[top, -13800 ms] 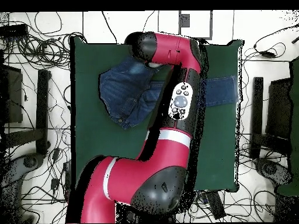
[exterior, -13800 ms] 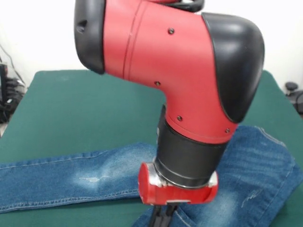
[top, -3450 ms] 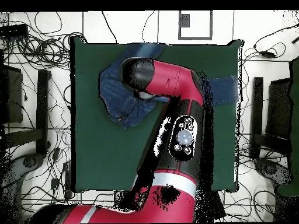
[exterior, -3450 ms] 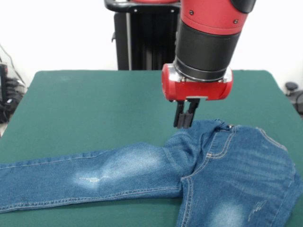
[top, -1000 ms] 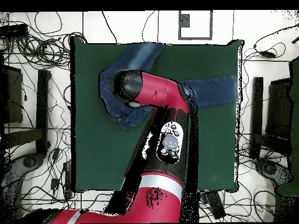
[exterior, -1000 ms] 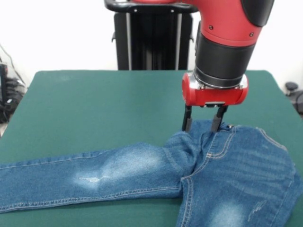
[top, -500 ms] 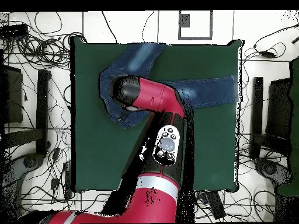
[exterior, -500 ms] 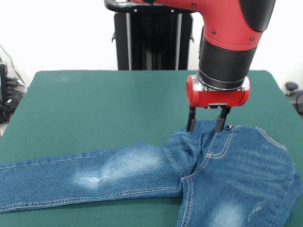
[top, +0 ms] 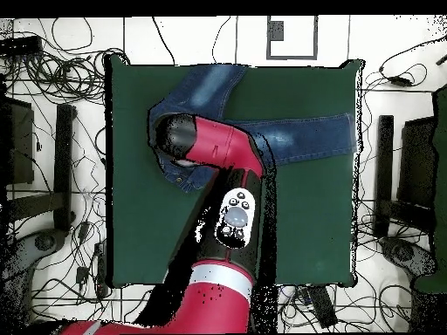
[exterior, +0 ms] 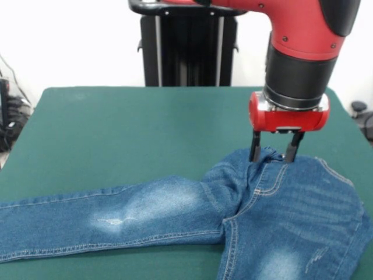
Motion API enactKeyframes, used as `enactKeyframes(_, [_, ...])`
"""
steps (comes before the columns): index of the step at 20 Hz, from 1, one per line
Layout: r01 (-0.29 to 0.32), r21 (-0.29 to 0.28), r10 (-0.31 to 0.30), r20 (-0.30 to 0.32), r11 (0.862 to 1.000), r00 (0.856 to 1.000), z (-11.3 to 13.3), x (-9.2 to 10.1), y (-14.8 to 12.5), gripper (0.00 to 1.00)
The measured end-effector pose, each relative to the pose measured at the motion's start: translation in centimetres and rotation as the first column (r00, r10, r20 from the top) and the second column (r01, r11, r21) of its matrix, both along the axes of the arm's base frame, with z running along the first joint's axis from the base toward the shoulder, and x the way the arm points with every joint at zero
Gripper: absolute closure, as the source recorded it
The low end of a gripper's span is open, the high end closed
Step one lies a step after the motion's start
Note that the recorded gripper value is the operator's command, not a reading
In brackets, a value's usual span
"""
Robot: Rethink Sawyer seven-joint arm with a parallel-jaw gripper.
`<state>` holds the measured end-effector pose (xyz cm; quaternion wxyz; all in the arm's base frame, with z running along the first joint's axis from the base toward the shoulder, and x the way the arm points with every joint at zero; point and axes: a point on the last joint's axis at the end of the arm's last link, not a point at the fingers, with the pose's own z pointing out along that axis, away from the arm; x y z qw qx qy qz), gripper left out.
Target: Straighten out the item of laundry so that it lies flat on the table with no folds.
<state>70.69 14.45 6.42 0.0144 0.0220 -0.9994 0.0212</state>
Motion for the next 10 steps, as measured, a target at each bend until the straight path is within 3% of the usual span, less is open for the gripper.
enactKeyframes(10, [0.052,0.003,-0.052,0.003,0.999,0.999,0.00,-0.19,1.25,0.00])
